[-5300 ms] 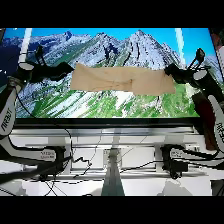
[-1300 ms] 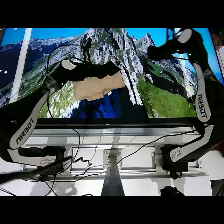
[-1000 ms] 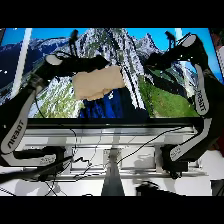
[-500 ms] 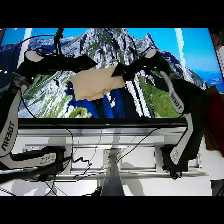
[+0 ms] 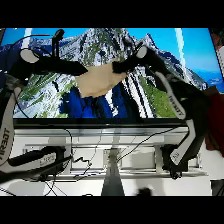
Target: Fold the clothes and pants, and hang the long-sleeved shirts on hangers.
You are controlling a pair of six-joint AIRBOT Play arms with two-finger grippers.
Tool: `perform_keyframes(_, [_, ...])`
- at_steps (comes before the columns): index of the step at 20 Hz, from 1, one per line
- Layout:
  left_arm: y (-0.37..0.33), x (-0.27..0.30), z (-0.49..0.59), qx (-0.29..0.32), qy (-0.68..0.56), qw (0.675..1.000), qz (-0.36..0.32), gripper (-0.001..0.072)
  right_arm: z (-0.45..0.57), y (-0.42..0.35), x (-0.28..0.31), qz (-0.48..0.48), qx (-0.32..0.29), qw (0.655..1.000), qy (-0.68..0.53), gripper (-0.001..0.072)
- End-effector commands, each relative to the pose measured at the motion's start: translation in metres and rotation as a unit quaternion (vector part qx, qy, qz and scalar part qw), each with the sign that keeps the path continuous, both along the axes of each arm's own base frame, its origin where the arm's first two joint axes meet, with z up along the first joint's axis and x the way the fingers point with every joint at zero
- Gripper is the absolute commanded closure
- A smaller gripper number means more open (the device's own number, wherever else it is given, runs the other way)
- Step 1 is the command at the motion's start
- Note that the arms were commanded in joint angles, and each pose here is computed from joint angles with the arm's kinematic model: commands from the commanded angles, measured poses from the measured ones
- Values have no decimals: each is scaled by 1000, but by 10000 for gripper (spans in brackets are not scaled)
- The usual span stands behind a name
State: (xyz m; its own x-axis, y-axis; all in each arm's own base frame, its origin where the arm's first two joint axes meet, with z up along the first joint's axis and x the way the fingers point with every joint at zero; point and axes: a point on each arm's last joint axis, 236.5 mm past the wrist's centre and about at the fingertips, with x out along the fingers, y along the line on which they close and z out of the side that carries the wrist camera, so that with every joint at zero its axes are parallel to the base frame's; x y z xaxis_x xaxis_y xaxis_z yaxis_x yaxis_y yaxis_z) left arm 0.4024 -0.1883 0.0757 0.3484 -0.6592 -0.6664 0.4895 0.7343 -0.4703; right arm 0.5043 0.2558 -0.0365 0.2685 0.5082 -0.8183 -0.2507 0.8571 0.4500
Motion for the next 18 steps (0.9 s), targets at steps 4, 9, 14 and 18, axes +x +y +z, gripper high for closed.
perform_keyframes(4, [20, -25, 69, 45, -103, 994, -4, 693, 127, -268, -18, -211, -208, 955, -36, 699])
perform_keyframes(9, [20, -40, 99, 41, -139, 989, -6, 693, 195, -447, -166, -404, -287, 866, 69, 699])
perform_keyframes(14, [17, -48, 97, 37, -128, 991, -17, 693, 212, -531, -300, -566, -266, 763, 164, 699])
perform_keyframes(18, [17, -48, 97, 38, -128, 991, -17, 693, 200, -553, -374, -637, -230, 698, 235, 525])
